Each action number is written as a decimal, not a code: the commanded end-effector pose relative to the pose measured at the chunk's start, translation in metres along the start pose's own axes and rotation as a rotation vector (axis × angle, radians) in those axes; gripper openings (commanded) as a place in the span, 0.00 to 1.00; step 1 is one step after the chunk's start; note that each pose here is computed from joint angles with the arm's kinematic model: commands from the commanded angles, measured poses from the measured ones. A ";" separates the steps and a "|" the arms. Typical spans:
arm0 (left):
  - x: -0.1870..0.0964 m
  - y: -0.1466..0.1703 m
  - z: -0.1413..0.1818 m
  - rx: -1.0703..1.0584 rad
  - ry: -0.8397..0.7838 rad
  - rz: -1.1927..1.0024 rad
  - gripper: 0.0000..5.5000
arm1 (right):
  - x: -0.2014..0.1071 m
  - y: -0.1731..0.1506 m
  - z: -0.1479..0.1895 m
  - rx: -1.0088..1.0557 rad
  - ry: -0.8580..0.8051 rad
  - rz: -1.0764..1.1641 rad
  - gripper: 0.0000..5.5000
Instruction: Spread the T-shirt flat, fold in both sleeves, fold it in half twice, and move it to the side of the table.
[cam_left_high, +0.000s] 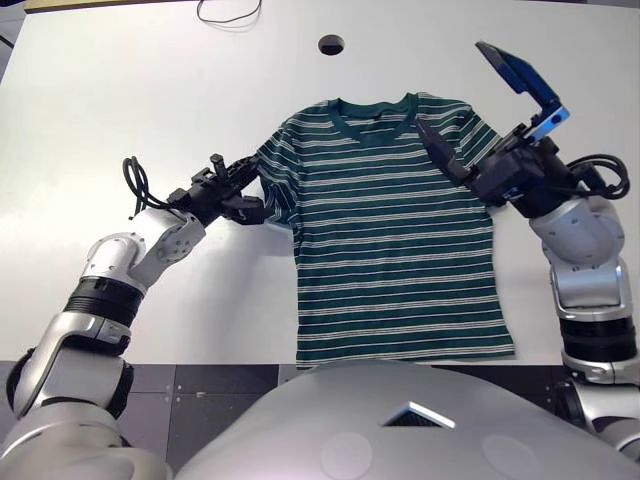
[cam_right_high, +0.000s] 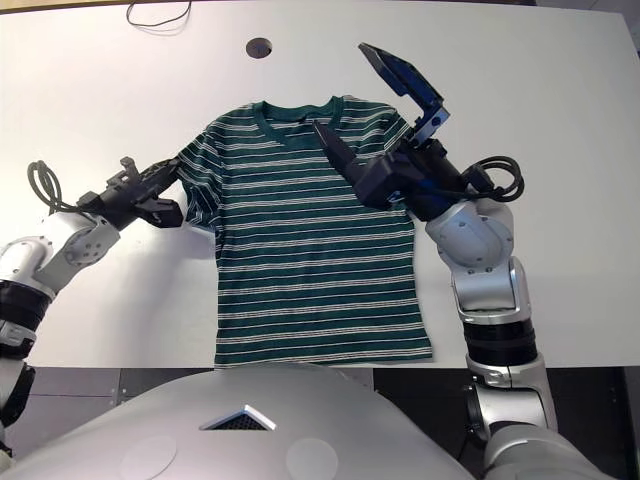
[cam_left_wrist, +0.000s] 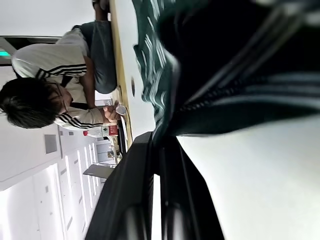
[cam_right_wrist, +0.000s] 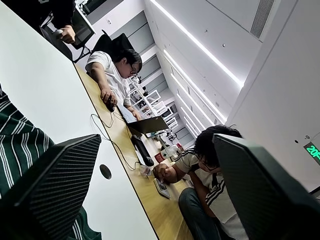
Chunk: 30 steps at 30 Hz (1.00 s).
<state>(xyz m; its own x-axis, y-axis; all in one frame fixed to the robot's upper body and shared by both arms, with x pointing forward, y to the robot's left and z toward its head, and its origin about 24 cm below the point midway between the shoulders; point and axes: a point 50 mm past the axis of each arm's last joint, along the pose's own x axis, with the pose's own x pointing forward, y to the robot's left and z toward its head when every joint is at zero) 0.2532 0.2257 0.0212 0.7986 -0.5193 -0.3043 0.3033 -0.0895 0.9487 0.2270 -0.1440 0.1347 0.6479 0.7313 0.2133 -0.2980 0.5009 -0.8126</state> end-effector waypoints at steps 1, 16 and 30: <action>0.013 0.017 0.012 -0.002 -0.029 0.155 0.02 | -0.005 -0.001 -0.007 -0.005 0.031 0.003 0.76; 0.053 0.009 0.056 -0.009 -0.209 0.128 0.02 | -0.045 -0.025 -0.063 -0.083 0.307 -0.129 0.76; 0.071 0.006 0.076 -0.133 -0.264 0.141 0.37 | -0.120 -0.038 -0.151 -0.354 0.822 -0.003 0.76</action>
<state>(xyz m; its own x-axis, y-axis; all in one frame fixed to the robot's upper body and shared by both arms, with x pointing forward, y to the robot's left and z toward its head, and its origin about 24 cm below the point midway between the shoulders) 0.2782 0.1269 0.0168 0.7041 -0.7036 -0.0957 0.2399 0.1089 0.9647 0.2638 -0.3076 0.0585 0.9887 0.1269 -0.0803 -0.1196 0.3411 -0.9324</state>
